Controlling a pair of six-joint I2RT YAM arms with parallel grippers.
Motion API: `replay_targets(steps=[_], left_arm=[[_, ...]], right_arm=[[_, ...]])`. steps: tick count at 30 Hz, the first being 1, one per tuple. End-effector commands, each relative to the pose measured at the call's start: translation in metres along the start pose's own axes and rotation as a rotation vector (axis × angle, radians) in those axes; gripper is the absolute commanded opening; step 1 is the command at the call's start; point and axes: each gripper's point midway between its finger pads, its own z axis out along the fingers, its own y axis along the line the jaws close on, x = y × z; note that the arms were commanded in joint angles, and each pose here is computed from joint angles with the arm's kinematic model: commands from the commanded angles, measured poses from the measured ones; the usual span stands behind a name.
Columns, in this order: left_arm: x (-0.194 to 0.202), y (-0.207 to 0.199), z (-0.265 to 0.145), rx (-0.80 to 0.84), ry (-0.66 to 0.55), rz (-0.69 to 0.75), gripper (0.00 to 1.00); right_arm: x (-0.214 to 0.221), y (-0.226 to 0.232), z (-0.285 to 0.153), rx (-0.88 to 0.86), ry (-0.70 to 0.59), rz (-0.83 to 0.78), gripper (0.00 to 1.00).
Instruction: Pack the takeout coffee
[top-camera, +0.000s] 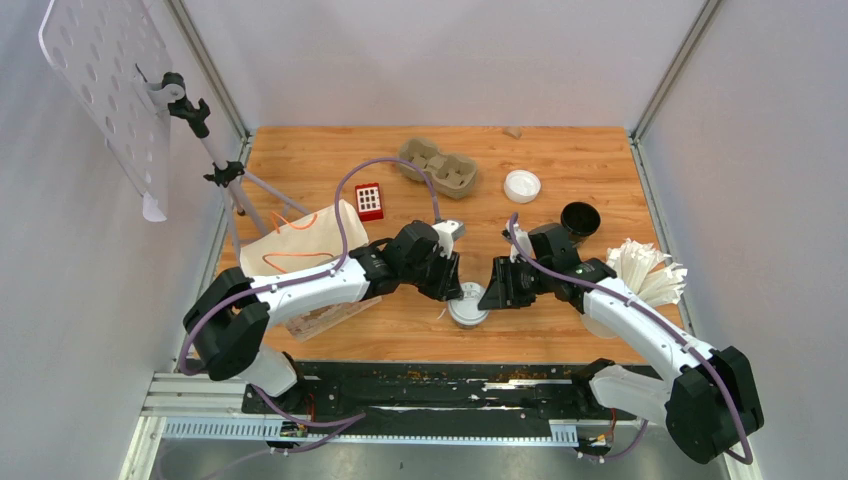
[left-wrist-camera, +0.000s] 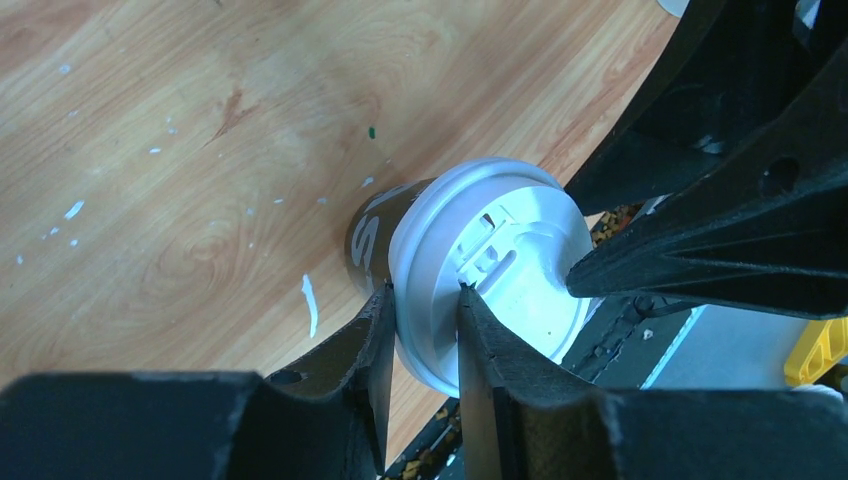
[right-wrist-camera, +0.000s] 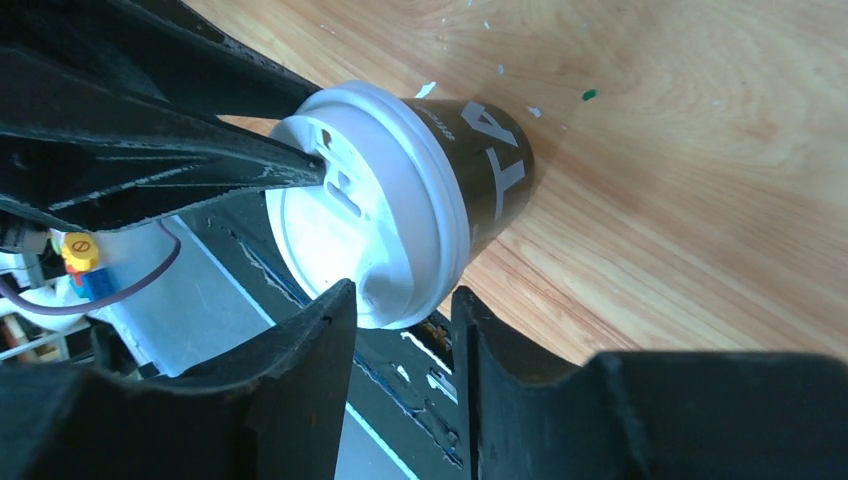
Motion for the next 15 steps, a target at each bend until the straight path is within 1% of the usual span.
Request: replay_targets(steps=[1, 3, 6, 12, 15], left_arm=[[-0.005, -0.001, 0.009, 0.010, 0.007, 0.085, 0.33], [-0.007, -0.002, 0.011, 0.012, 0.005, 0.099, 0.33], [-0.010, -0.001, 0.013, 0.013, 0.002, 0.119, 0.34], [-0.012, -0.003, 0.015, 0.020, -0.001, 0.139, 0.34], [-0.011, -0.002, 0.017, 0.021, 0.006, 0.140, 0.34]], right_arm=[[-0.022, 0.002, -0.016, 0.058, -0.059, -0.089, 0.43], [-0.026, 0.000, -0.017, 0.064, -0.064, -0.100, 0.46], [-0.033, -0.002, -0.018, 0.058, -0.071, -0.116, 0.46], [-0.048, -0.002, -0.019, 0.029, -0.088, -0.138, 0.37], [-0.053, 0.002, -0.017, -0.017, -0.087, -0.149, 0.35]])
